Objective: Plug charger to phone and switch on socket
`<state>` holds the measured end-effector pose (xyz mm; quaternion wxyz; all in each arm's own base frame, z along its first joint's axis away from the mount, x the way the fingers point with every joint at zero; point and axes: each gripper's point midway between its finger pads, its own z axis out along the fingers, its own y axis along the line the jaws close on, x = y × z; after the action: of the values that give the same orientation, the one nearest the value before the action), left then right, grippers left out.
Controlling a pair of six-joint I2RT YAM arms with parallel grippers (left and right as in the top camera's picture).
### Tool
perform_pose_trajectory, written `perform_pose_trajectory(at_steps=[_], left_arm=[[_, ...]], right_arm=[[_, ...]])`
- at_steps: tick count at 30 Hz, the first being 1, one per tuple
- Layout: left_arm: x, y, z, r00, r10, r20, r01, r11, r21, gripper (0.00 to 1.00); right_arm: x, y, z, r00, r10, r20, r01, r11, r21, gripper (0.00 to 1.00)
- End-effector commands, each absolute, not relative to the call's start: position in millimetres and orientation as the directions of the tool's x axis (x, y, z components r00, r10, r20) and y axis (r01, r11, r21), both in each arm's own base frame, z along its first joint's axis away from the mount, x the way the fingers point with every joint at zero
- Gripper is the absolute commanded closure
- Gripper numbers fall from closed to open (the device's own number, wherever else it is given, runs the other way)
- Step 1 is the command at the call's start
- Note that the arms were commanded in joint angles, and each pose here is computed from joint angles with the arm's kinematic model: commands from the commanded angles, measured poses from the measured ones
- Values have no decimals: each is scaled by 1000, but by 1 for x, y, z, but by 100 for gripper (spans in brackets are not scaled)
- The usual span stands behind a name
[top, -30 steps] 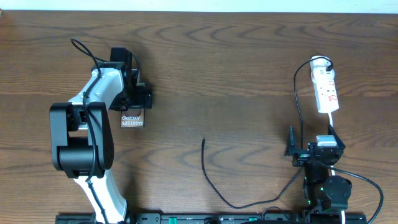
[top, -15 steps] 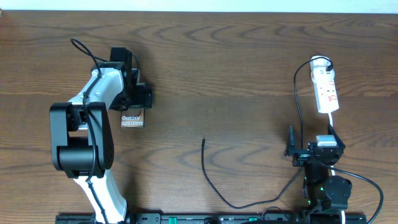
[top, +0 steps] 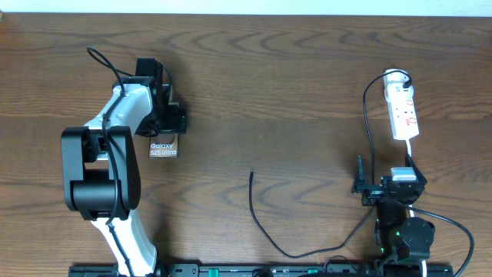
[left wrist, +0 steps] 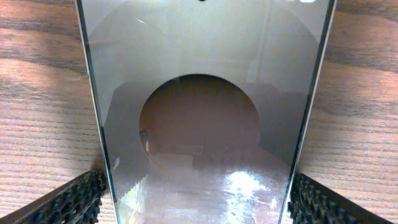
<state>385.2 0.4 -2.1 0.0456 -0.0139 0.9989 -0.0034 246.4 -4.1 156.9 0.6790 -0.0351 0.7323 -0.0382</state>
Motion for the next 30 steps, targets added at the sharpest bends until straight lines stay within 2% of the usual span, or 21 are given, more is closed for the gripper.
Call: perform_pose_trajectory(at_steps=[1,11,30], left_arm=[[378,0,-7,-997,-20,-69,-20,1000,-12,11],[378,0,-7,-997,-20,-69,-20,1000,-12,18],[378,0,-7,-997,-20,-69,-20,1000,-12,20]], right_arm=[[246,-3,157,-75,-96,-993,-3,995,-96,1],[246,-3,157,-75,-96,-993,-3,995,-96,1],[246,-3,157,-75,-96,-993,-3,995,-96,1]])
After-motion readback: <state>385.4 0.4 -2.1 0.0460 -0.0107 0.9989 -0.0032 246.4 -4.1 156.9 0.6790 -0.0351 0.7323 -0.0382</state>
